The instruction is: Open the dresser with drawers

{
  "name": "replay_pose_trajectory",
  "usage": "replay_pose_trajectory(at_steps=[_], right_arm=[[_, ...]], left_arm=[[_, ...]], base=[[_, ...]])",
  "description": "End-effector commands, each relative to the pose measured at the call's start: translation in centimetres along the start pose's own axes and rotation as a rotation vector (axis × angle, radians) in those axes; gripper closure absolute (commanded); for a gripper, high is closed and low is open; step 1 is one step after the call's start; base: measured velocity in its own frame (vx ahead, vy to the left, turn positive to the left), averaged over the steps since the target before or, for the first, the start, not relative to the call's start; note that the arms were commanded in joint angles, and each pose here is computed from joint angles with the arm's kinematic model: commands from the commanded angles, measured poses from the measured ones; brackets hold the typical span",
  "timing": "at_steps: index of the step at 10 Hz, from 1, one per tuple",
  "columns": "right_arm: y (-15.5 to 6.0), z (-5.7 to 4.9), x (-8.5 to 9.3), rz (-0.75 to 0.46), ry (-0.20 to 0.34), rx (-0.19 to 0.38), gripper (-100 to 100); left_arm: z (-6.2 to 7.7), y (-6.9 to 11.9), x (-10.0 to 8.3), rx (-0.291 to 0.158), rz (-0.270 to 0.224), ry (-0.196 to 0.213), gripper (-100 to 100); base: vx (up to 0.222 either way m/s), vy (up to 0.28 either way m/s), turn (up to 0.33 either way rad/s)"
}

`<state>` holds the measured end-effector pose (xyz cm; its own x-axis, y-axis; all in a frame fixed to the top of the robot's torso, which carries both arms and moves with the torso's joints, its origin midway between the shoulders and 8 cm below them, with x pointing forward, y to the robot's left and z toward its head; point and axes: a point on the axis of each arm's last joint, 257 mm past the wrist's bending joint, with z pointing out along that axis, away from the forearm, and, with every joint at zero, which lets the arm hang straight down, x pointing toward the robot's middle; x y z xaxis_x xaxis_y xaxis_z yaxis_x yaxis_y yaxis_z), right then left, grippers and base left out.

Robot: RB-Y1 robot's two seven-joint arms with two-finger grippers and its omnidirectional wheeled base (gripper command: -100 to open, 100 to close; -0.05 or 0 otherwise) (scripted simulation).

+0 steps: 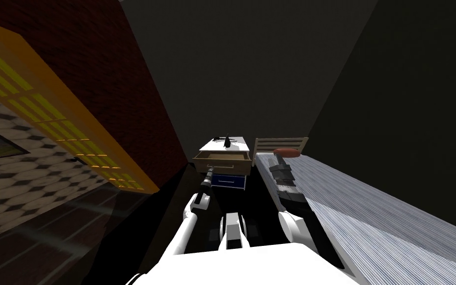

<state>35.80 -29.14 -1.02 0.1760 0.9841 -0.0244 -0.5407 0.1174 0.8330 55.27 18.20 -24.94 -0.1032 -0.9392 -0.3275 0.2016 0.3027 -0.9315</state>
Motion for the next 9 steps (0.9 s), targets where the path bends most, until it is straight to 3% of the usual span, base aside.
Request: replay_pose_trajectory(at_steps=[1, 2, 3, 9], right_arm=[[0.0, 0.0, 0.0, 0.000, 0.000, 0.000, 0], [0.0, 0.0, 0.0, 0.000, 0.000, 0.000, 0], [0.0, 0.0, 0.0, 0.000, 0.000, 0.000, 0], [0.0, 0.0, 0.0, 0.000, 0.000, 0.000, 0]], left_arm=[[0.0, -0.6, 0.2, 0.013, 0.001, 0.005, 100], [0.0, -0.8, 0.2, 0.017, 0.001, 0.006, 100], [1.1, -1.3, 0.1, 0.011, -0.002, 0.011, -100], [5.0, -4.7, -0.2, 0.017, -0.006, 0.028, -100]], base=[[-0.215, 0.041, 0.021], [-0.198, 0.018, 0.019], [-0.118, 0.008, 0.045], [-0.038, 0.004, 0.032]])
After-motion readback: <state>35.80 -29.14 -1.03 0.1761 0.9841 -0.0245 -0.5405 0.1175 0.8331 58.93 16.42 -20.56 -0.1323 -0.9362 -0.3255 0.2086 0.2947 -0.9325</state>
